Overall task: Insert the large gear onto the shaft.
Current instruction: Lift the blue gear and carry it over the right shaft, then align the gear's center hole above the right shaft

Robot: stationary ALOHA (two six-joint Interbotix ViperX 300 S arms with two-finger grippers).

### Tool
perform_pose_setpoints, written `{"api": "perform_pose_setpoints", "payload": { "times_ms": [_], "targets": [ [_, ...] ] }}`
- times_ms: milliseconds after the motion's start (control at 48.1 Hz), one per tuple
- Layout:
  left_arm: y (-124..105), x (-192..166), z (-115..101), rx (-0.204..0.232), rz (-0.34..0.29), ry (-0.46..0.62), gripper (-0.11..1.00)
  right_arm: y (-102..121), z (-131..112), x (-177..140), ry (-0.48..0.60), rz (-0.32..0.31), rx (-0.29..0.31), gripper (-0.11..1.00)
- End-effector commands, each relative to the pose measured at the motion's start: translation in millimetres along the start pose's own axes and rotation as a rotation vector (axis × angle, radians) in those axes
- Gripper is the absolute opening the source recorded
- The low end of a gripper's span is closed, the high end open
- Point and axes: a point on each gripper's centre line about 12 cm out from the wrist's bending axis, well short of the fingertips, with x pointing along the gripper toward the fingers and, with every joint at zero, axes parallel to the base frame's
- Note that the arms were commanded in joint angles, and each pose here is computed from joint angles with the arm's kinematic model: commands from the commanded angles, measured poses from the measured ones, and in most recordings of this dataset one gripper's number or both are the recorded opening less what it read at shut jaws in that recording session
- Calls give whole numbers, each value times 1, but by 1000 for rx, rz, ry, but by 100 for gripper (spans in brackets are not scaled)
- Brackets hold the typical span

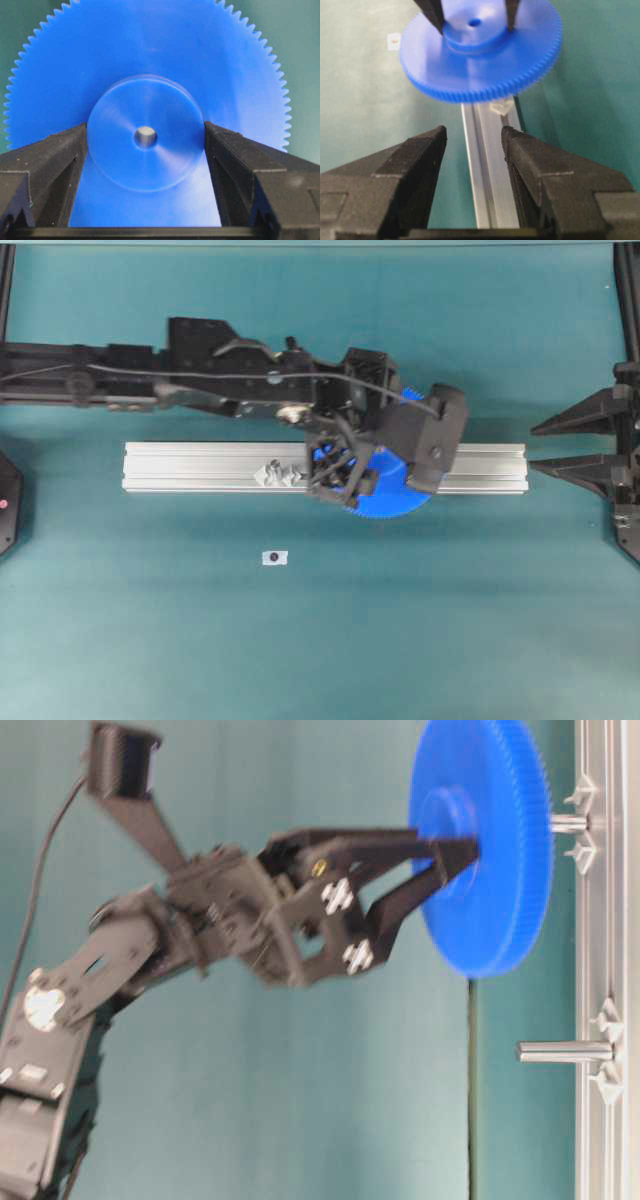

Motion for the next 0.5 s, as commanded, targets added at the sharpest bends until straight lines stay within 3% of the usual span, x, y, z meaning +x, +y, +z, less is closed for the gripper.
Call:
{"api": "perform_pose_setpoints", "payload": {
  "times_ms": [0,229,478],
  "targets": [
    [14,-18,18,-8,43,-76,77,-1,4,0,-13,-5,10,56],
    [18,-13,24,-11,50,-85,77,-2,5,-1,-24,-10,13,56],
    [25,-39,36,-12,45,-72,77,-2,6,-4,-34,-10,13,56]
  ]
}}
